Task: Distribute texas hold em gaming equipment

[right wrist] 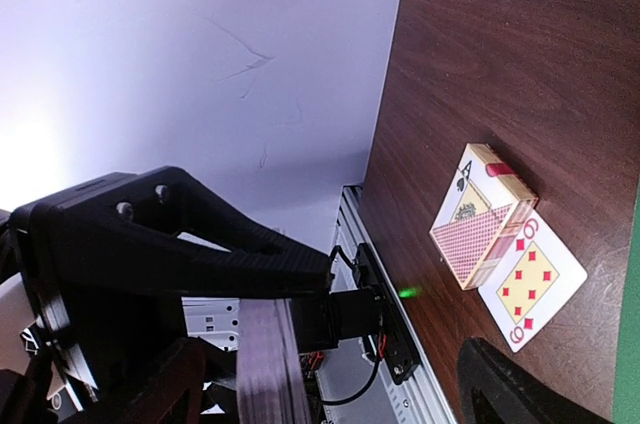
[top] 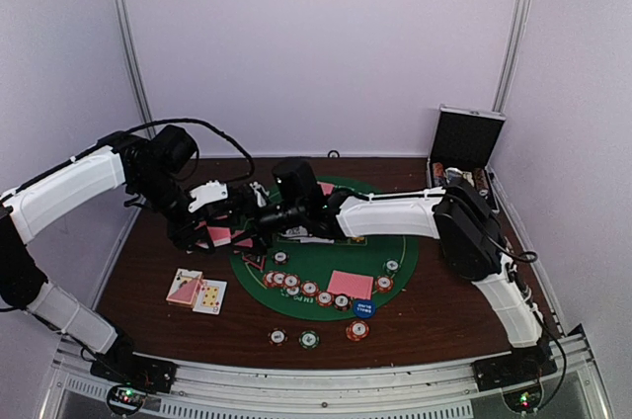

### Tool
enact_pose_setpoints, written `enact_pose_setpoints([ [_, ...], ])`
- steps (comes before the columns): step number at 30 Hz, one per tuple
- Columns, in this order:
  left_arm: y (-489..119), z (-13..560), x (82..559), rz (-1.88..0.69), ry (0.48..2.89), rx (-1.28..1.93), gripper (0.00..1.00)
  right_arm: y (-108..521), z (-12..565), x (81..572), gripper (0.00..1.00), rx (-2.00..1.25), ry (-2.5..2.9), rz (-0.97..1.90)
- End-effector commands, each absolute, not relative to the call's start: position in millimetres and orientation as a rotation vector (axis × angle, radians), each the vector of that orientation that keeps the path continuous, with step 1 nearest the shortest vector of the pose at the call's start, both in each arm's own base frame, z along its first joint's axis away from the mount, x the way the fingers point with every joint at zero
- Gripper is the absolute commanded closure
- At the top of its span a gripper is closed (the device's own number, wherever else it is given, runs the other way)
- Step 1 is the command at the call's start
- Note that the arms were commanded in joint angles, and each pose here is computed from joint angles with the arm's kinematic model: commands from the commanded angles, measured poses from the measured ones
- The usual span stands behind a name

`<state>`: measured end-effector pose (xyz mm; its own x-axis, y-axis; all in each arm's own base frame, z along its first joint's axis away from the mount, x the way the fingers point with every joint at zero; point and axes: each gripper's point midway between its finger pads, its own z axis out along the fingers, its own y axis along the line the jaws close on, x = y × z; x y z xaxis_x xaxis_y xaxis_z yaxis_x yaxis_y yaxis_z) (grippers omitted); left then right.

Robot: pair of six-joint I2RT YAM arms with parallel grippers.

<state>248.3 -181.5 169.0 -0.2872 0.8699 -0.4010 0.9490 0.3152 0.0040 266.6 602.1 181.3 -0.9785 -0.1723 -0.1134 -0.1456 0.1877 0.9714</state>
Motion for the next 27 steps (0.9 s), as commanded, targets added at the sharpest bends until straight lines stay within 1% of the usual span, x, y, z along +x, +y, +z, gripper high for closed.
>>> enact_pose_setpoints([
  [1,-189.3,183.9,254.8,-0.349,2.192,1.602,1.00,609.9,185.8,269.2,0.13,0.267,-2.329,-2.003],
  [5,-187.4,184.0,253.9,-0.339,2.191,1.601,1.00,603.3,174.0,272.4,0.18,0.233,-2.350,-1.962],
  [15,-187.2,184.7,255.3,-0.329,2.188,1.604,1.00,572.3,170.5,279.5,0.29,0.177,-2.374,-1.958],
  [23,-185.3,181.5,255.7,-0.316,2.199,1.607,1.00,566.2,193.5,277.0,0.47,0.208,-2.346,-2.012],
  [27,-184.3,181.6,256.6,-0.305,2.198,1.609,1.00,561.4,203.1,275.5,0.54,0.213,-2.338,-2.031],
])
